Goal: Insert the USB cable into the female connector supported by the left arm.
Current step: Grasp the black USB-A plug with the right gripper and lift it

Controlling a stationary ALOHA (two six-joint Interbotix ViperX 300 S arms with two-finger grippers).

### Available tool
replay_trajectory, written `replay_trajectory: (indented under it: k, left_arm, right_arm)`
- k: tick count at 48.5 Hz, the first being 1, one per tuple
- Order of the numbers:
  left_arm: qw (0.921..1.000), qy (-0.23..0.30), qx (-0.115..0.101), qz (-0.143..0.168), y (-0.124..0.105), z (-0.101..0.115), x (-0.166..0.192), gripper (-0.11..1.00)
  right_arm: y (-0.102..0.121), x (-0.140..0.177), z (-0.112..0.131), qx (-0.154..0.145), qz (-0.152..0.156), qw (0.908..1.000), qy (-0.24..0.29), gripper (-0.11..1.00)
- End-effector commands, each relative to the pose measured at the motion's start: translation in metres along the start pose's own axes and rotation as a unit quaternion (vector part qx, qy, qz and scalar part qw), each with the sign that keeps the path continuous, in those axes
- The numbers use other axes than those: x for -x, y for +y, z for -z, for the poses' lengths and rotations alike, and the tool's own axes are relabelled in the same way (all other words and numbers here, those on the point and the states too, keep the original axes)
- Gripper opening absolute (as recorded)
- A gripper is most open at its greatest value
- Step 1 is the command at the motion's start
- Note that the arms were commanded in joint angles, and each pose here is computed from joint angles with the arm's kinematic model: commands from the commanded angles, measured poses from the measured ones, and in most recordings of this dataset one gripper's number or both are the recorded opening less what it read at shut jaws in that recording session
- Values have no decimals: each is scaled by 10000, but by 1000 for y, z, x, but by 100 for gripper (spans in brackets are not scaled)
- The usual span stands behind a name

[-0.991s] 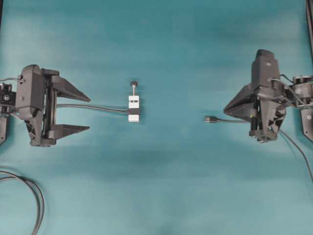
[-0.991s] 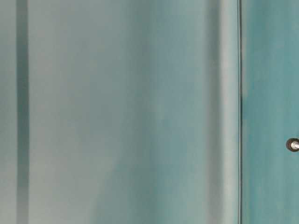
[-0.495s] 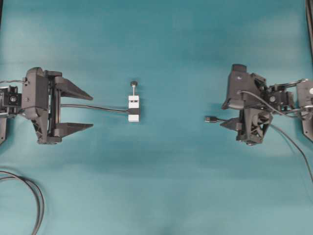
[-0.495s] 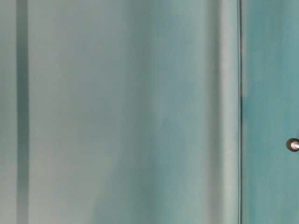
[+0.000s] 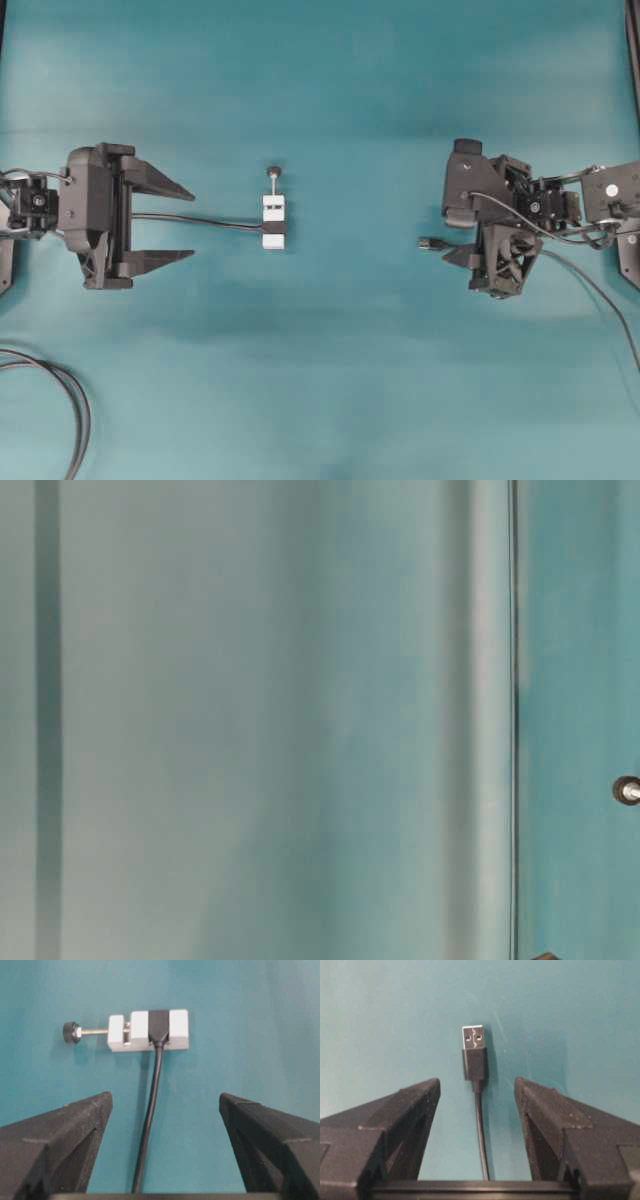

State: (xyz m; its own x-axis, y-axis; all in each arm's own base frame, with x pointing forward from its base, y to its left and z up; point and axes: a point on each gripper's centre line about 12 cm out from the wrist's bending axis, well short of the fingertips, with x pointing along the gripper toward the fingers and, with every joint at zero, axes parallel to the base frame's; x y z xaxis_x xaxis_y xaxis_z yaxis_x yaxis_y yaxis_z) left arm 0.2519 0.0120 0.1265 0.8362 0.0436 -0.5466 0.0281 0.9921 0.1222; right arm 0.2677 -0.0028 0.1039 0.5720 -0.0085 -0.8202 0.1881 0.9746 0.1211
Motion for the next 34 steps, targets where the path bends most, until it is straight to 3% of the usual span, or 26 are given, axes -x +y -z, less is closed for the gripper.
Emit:
replay_trajectory:
  k: [1,20,34]
  left_arm:
    - [9998,-109,-101,-92,5,-3,-2,93]
    - [9989,-355,-43,-294,14,0,-10,93]
    - [9994,-211,-42,-273,12,11,-18,93]
  right_arm:
    - [2,0,-10,1,-24,9999,-128,63]
    - [2,-13,-10,8,60,9997,222,61]
    - [2,-20,-10,14,131,9986,504,43]
